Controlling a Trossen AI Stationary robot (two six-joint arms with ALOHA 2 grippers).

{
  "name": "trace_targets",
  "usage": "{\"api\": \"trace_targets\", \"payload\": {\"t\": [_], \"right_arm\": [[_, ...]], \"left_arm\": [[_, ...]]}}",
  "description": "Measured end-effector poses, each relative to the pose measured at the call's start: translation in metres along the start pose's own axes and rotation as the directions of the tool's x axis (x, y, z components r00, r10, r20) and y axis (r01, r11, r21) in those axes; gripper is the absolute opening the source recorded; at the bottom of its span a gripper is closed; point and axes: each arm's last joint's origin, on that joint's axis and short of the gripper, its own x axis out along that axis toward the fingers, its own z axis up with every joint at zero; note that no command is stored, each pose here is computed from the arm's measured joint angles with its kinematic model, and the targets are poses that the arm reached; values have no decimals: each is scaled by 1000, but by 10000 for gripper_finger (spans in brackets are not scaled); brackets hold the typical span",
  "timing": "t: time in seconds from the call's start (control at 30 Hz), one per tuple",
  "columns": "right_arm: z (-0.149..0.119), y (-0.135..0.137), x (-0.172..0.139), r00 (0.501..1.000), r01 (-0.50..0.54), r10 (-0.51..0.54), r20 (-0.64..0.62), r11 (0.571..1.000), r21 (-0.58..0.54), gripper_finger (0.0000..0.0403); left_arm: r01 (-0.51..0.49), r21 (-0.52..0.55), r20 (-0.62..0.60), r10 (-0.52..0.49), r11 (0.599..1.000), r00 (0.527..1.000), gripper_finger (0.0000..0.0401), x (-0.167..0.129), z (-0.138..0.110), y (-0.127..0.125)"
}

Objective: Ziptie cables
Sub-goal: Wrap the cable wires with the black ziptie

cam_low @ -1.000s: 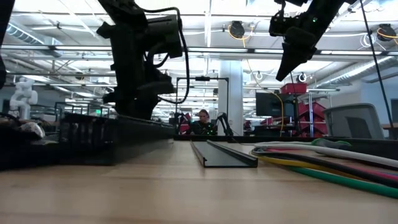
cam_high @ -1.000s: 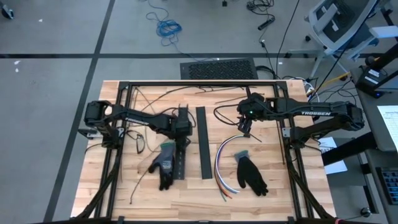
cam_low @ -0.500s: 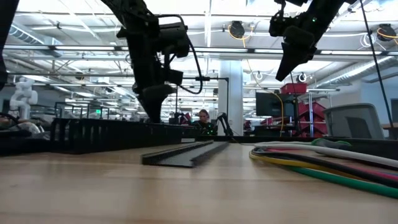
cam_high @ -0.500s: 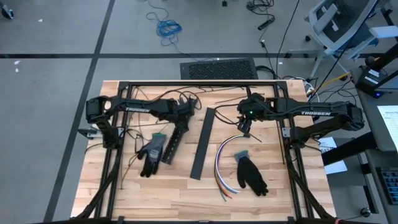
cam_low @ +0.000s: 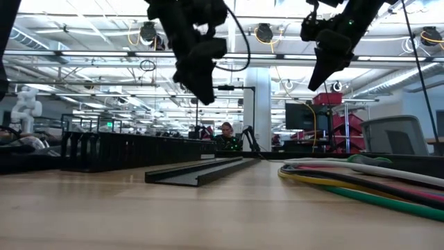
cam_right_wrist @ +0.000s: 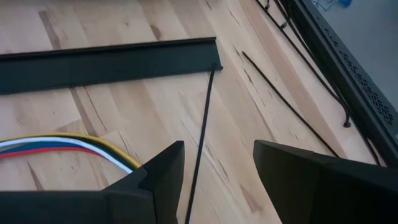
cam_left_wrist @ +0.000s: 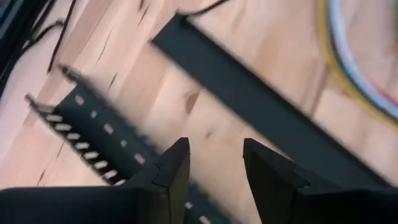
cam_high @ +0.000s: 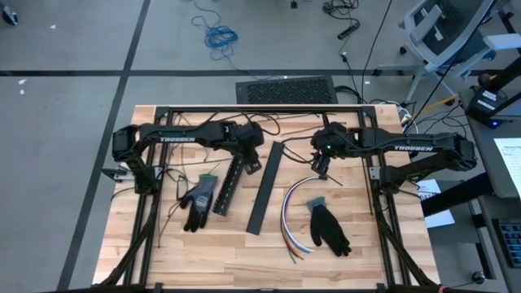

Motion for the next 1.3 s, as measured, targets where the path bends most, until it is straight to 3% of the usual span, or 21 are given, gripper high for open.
{"api": "trace_targets", "payload": {"t": [0.27, 0.47, 0.7, 0.83, 1.0, 1.2, 1.3], "right_arm": [[-6, -1, 0, 998, 10, -12, -58, 999, -40, 187], [-10, -3, 0, 995, 19, -23, -98, 999, -47, 187], [-9, 0, 9, 990, 33, -31, -136, 999, 13, 187], [-8, 7, 27, 981, 47, -36, -191, 998, 49, 179], [-3, 25, 55, 980, 13, -3, -200, 999, 49, 133], [6, 48, 90, 985, -76, 93, -148, 990, 116, 15], [5, 56, 106, 983, -76, 101, -152, 984, 163, 6]], "left_arm": [[82, 26, 1, -82, 996, 997, 211, -11, 5, -14], [82, 53, 26, -84, 995, 996, 219, -9, 3, -29], [47, 3, -27, -46, 999, 999, 219, 7, -27, -47], [63, -54, 38, -61, 997, 997, 219, 13, -46, -63], [14, -83, 73, -8, 996, 997, 219, 11, -67, -75], [-76, -126, 124, 92, 989, 988, 219, -9, -89, -70], [-92, -166, 167, 120, 982, 979, 219, -22, -98, -63]]}}
